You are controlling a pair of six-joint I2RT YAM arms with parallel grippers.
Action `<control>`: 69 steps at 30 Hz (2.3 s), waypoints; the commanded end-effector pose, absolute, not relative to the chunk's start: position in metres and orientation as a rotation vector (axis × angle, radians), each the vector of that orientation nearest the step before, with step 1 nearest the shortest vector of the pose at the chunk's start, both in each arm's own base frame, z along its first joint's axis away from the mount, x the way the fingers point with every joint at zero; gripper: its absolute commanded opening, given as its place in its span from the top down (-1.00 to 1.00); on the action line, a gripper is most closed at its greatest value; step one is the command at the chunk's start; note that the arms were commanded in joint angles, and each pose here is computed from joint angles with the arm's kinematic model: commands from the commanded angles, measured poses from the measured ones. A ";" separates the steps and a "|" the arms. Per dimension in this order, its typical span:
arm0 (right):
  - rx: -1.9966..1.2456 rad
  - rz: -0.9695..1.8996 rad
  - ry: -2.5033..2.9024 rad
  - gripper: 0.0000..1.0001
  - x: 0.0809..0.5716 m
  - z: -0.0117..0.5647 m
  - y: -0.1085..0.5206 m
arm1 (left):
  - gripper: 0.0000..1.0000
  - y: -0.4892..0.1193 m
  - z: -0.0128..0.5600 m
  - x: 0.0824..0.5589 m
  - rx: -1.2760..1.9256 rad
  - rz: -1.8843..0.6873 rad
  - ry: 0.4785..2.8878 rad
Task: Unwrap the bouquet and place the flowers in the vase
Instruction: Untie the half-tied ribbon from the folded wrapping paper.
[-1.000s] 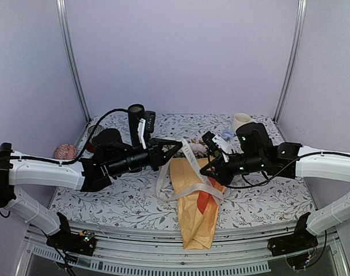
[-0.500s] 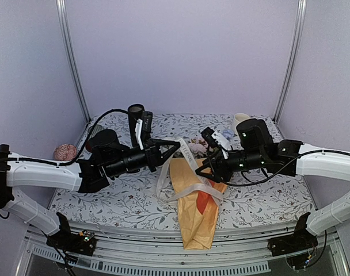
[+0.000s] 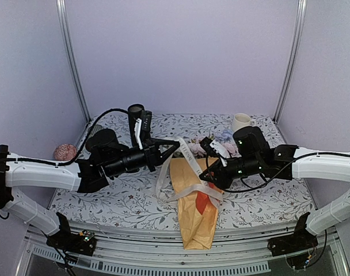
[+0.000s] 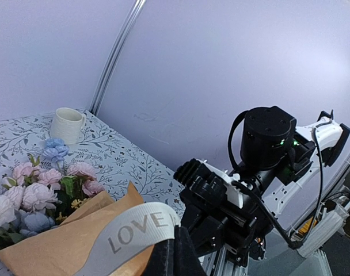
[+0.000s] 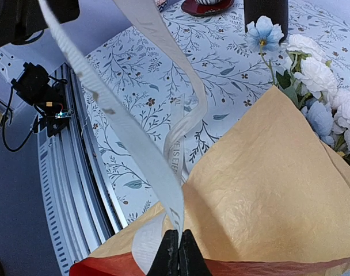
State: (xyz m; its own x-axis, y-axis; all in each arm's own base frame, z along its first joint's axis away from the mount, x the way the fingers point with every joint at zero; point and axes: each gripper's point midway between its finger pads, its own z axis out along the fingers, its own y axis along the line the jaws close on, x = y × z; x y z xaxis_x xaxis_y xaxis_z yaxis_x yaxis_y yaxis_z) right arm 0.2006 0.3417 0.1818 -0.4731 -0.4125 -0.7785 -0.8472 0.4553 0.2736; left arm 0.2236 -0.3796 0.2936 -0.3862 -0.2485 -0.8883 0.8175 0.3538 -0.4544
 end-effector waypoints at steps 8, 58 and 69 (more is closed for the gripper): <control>-1.023 0.951 1.929 0.94 0.204 0.240 0.351 | 0.65 -0.374 0.280 0.231 0.513 -1.233 1.594; -0.888 1.095 1.666 0.92 0.227 0.343 0.384 | -0.27 -0.426 0.243 0.233 0.613 -1.077 1.623; -0.859 1.062 1.700 0.73 0.227 0.329 0.374 | 1.00 -0.414 0.249 0.243 0.576 -1.044 1.629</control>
